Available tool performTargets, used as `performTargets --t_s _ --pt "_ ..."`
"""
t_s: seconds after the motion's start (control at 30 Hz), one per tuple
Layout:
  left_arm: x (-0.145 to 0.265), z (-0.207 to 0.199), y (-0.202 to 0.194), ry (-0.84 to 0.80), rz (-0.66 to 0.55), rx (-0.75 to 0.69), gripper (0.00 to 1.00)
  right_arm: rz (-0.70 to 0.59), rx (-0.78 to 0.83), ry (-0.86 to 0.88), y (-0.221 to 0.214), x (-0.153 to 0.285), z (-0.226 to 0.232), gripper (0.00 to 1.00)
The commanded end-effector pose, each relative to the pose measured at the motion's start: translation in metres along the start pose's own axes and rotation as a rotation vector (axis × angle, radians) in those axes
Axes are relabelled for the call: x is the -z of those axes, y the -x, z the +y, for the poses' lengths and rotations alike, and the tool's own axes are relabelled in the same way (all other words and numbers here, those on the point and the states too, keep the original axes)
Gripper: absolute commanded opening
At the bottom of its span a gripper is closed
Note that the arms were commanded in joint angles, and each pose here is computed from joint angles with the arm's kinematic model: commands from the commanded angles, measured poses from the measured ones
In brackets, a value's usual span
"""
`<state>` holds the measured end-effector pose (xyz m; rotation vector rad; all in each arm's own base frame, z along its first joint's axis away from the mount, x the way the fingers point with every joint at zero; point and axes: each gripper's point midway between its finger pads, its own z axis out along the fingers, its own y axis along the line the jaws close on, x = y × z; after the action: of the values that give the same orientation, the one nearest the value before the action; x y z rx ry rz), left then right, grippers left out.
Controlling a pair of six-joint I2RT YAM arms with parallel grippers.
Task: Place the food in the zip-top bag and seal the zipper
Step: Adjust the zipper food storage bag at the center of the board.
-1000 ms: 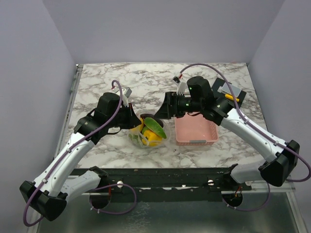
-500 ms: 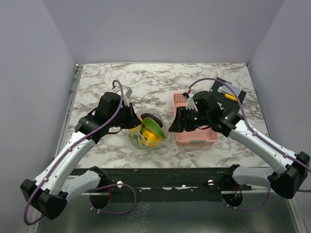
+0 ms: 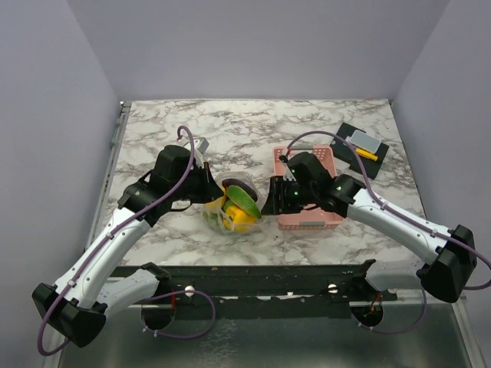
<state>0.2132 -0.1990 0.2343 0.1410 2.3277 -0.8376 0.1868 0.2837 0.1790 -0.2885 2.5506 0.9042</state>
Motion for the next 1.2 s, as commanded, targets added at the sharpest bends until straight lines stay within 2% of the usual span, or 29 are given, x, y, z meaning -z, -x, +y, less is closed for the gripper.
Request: performTargets --t_s 0.0,0.13,0.23,0.27,0.3,0.33,0.8,1.03,1.17 --pt "0.009 -0.010 0.008 -0.020 -0.020 -0.012 0.00 -0.060 -0.022 -0.071 0.013 -0.011 -0.006 0.47" --pt "0.009 -0.009 0.007 -0.017 -0.014 -0.013 0.00 -0.082 -0.026 -0.114 0.018 -0.016 -0.011 0.34" --pt "0.009 -0.009 0.007 -0.016 -0.016 -0.013 0.00 -0.094 -0.020 -0.133 0.021 -0.017 -0.012 0.27" --pt "0.009 -0.008 0.007 -0.014 -0.016 -0.013 0.00 -0.095 -0.016 -0.135 0.021 -0.017 -0.012 0.21" --pt "0.010 -0.008 0.007 -0.012 -0.018 -0.013 0.00 -0.100 -0.014 -0.134 0.023 -0.017 -0.010 0.07" --pt "0.010 -0.008 0.007 -0.012 -0.019 -0.012 0.00 -0.104 -0.010 -0.132 0.024 -0.016 -0.009 0.02" --pt "0.036 -0.005 0.024 0.078 -0.046 -0.066 0.00 -0.276 0.131 -0.068 0.089 0.045 0.044 0.01" --pt "0.055 -0.019 0.042 0.063 -0.083 -0.084 0.00 -0.278 0.171 -0.054 0.103 0.055 0.060 0.01" --pt "0.040 -0.005 0.027 0.088 -0.057 -0.065 0.00 -0.252 0.162 -0.072 0.094 0.035 0.047 0.01"
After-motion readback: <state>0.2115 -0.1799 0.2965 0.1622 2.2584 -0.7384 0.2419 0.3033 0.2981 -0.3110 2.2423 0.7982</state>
